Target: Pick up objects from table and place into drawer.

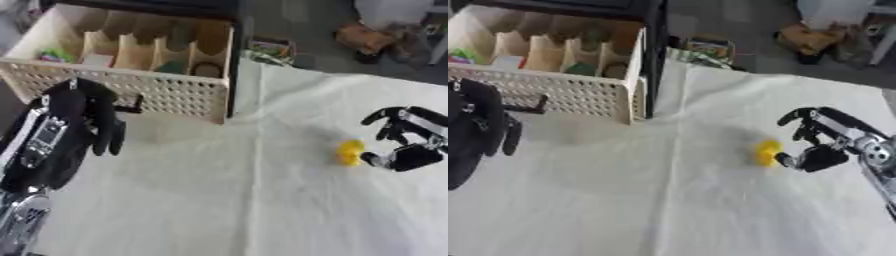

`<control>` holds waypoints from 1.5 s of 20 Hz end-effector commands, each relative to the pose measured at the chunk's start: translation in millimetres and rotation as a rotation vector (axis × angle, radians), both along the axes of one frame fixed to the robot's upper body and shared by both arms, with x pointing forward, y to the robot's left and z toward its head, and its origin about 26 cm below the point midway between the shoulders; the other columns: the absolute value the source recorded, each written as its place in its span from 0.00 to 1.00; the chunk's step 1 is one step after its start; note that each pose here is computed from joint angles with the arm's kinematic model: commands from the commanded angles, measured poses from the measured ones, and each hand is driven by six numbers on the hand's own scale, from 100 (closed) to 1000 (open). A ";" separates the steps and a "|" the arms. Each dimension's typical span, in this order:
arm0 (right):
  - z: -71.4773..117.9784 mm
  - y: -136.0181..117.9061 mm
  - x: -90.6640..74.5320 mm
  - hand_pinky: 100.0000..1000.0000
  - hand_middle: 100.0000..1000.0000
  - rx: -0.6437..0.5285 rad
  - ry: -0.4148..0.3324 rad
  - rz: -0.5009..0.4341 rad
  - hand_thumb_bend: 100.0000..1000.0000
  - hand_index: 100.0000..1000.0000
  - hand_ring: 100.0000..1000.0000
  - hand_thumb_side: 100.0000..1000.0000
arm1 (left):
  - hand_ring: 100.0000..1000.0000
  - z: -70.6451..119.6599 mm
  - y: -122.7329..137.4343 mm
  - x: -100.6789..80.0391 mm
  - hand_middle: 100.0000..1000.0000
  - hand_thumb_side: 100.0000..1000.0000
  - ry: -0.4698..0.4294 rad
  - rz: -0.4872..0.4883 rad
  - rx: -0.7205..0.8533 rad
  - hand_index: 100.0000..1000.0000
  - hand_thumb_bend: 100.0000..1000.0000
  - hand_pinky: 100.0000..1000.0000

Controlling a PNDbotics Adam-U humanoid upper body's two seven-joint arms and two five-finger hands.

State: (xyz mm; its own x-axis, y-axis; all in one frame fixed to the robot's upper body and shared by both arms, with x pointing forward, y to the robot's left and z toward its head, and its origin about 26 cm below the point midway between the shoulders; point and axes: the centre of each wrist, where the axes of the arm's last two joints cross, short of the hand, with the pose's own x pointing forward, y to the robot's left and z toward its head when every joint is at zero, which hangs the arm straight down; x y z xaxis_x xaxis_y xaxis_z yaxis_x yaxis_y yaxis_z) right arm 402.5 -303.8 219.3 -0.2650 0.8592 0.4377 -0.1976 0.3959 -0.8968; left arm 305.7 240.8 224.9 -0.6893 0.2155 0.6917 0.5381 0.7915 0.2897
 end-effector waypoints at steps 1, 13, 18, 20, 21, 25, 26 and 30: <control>17.2 -9.1 -4.0 0.70 0.07 -0.016 -0.041 -0.015 0.30 0.78 0.65 0.00 | 0.12 4.0 -0.9 -1.3 0.31 0.51 -0.014 -0.005 0.008 0.61 0.00 0.17; 9.2 -7.8 -1.3 0.71 0.13 -0.031 0.013 0.014 0.32 0.80 0.67 0.00 | 0.12 2.2 -2.5 -1.5 0.31 0.50 -0.011 -0.002 0.014 0.61 0.00 0.17; 6.3 -10.3 -1.4 0.71 0.15 -0.045 0.022 0.015 0.32 0.80 0.68 0.00 | 0.12 2.1 -2.3 -1.5 0.31 0.50 -0.008 0.002 0.013 0.61 0.00 0.17; 4.7 -11.0 -1.5 0.71 0.16 -0.052 0.027 0.017 0.32 0.80 0.68 0.00 | 0.12 2.2 -2.4 -1.5 0.31 0.50 -0.006 0.001 0.013 0.61 0.00 0.17; 3.6 -11.4 -1.4 0.71 0.17 -0.056 0.031 0.018 0.32 0.80 0.68 0.00 | 0.12 2.2 -2.6 -1.4 0.31 0.50 -0.006 0.001 0.014 0.61 0.00 0.17; -1.3 -12.6 -0.3 0.71 0.19 -0.075 0.043 0.013 0.32 0.80 0.69 0.00 | 0.12 2.2 -3.0 -1.4 0.31 0.50 -0.007 0.000 0.012 0.61 0.00 0.17; -2.7 -12.7 0.1 0.71 0.20 -0.082 0.047 0.013 0.32 0.80 0.69 0.00 | 0.12 2.2 -3.2 -1.4 0.31 0.50 -0.008 -0.001 0.012 0.61 0.00 0.17; -7.2 -13.4 1.2 0.72 0.20 -0.107 0.048 0.008 0.32 0.80 0.69 0.00 | 0.12 2.0 -3.6 -1.4 0.31 0.49 -0.009 -0.001 0.012 0.61 0.00 0.17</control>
State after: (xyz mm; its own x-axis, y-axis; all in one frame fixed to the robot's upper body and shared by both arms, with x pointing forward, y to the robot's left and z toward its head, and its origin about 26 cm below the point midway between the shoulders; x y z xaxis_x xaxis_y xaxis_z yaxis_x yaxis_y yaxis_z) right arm 404.6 -309.1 201.9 -0.2558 0.8835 0.3925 -0.2729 0.3235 -0.9060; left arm 305.6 237.3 222.2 -0.6813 0.2154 0.6996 0.5427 0.7900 0.2852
